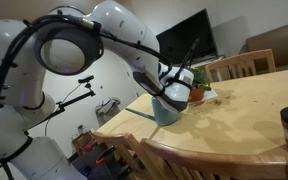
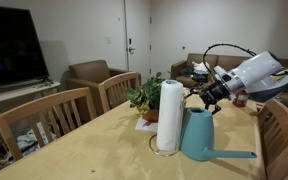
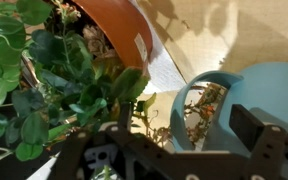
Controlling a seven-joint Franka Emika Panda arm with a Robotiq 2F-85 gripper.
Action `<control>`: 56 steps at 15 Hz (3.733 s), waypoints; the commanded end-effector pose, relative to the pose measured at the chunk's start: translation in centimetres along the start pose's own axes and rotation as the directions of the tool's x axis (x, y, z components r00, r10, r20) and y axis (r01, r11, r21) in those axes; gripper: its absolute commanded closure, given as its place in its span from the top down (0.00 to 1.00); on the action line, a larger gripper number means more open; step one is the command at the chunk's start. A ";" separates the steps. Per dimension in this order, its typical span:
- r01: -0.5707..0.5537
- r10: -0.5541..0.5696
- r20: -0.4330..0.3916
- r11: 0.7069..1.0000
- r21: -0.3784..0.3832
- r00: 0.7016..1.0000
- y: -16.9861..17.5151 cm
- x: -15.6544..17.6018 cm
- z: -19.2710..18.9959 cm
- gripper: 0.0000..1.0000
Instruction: Use the watering can to water the plant
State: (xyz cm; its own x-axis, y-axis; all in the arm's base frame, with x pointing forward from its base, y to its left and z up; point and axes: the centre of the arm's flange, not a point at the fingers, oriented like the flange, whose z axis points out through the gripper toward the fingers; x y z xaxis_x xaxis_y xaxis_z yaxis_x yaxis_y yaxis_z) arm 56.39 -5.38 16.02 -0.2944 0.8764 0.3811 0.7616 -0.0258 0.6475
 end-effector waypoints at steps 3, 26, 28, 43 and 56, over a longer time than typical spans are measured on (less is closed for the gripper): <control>0.048 -0.048 0.003 0.999 -0.002 0.999 1.8 0.2 0.1 1.00; -0.009 0.009 0.012 1.000 -0.014 1.000 2.0 0.1 0.7 0.01; -0.031 0.033 0.037 0.999 -0.037 0.999 1.8 -0.4 -0.1 0.02; -0.328 0.465 0.337 0.860 -0.391 0.819 2.3 -7.5 -11.2 0.02; -0.445 0.612 0.333 0.770 -0.457 0.717 1.0 -10.3 -12.6 0.07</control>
State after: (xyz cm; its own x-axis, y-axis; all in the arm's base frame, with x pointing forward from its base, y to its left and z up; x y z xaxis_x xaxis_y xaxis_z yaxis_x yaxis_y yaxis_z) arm 52.92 -20.44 21.06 0.4472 0.7730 0.4500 0.4536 -0.6296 0.6308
